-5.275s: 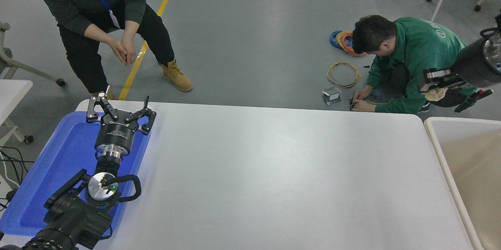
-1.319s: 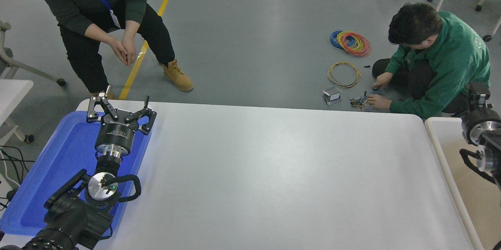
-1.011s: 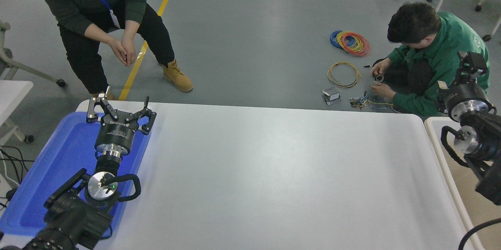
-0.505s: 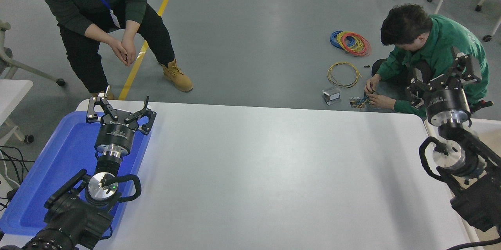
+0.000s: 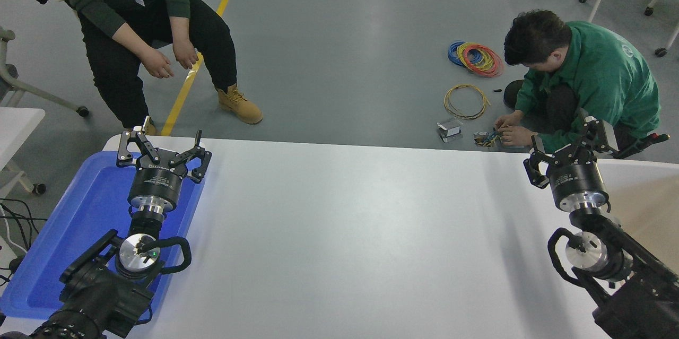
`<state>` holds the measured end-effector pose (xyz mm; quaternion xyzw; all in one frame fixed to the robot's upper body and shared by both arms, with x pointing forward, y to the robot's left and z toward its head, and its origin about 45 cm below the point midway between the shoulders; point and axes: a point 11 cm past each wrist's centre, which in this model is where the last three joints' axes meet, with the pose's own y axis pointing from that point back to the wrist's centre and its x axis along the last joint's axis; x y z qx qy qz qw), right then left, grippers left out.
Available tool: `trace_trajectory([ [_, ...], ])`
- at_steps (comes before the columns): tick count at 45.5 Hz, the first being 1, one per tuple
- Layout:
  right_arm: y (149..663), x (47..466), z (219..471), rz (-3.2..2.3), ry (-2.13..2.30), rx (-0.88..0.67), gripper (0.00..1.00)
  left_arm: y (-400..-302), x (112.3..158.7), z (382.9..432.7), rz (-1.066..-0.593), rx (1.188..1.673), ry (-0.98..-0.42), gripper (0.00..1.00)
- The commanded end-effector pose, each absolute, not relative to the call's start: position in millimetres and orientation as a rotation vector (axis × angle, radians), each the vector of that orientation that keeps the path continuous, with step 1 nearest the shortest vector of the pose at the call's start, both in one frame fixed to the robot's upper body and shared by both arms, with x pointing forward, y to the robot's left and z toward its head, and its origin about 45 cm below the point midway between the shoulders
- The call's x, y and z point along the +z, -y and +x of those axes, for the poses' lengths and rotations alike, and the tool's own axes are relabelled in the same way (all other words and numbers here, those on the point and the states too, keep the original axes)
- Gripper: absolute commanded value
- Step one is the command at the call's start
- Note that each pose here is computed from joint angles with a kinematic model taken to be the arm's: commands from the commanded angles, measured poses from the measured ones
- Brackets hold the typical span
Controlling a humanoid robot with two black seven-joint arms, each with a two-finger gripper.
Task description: Pick up paper ball place in dustbin
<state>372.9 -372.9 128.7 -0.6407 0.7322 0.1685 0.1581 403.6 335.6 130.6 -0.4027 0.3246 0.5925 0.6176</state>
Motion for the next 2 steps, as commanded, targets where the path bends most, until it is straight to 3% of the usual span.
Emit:
trace_trajectory([
  [1, 368.0, 123.3, 370.6, -1.839, -2.093, 0.497, 1.0, -335.1, 130.4, 403.6, -0.927, 1.363, -0.748, 1.0],
  [2, 368.3, 123.5, 370.7, -1.838, -2.093, 0.496, 1.0, -335.8, 130.7, 403.6, -0.927, 1.364, -0.747, 1.0],
])
